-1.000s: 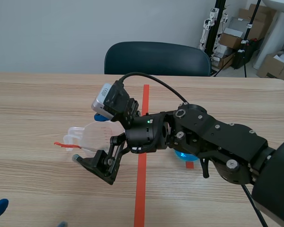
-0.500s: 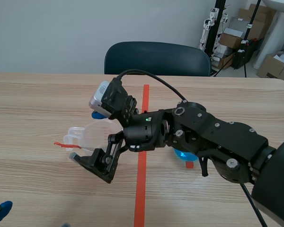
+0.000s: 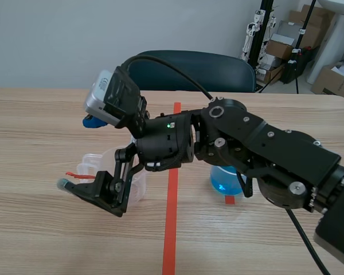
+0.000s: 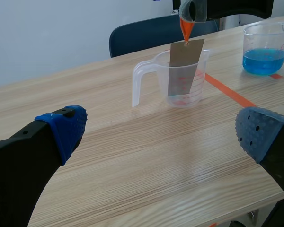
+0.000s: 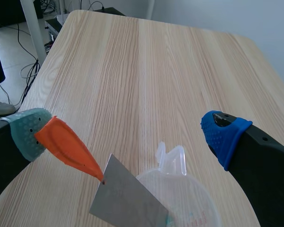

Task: Do the redox reaction experiment. return to the home posture

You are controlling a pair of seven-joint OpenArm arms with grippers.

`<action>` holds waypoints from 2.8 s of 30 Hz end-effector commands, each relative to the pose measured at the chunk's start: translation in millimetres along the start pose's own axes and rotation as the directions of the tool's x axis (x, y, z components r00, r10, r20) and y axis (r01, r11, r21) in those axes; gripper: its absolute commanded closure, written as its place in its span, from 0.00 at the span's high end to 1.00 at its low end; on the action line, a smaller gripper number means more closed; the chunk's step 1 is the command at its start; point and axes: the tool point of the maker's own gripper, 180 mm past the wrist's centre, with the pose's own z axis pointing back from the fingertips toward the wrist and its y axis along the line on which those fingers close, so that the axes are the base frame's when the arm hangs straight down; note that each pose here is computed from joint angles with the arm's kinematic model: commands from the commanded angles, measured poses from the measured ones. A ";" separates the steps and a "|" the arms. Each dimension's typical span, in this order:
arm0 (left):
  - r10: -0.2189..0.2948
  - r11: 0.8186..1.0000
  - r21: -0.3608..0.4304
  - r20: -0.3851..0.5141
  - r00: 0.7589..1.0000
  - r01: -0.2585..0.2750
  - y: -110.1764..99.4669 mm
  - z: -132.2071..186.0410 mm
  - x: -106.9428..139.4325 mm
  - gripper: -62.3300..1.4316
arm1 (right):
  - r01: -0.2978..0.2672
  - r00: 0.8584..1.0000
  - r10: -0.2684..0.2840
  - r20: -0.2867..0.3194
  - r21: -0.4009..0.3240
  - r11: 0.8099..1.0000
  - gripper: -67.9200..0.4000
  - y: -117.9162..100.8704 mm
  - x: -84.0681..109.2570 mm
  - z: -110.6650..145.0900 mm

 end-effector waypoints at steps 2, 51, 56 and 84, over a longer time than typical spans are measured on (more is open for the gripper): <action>-0.018 1.000 0.004 0.003 1.000 0.018 10.1 10.9 12.7 1.00 | -0.065 0.997 0.065 0.050 0.009 0.998 1.00 -3.3 26.1 5.5; -0.276 0.877 -0.318 0.279 0.920 0.360 21.3 -108.2 134.5 1.00 | -0.337 0.940 0.248 -0.234 -0.753 0.565 1.00 -79.2 88.8 229.2; -0.271 0.873 -0.328 0.289 0.918 0.361 6.3 -127.0 141.9 1.00 | -0.343 0.938 0.241 -0.251 -0.776 0.529 1.00 -73.6 97.2 246.8; -0.315 0.846 -0.380 0.212 0.925 0.375 -15.0 -158.9 121.4 1.00 | -0.295 0.928 -0.009 -0.373 -0.750 0.592 1.00 -16.7 35.4 271.3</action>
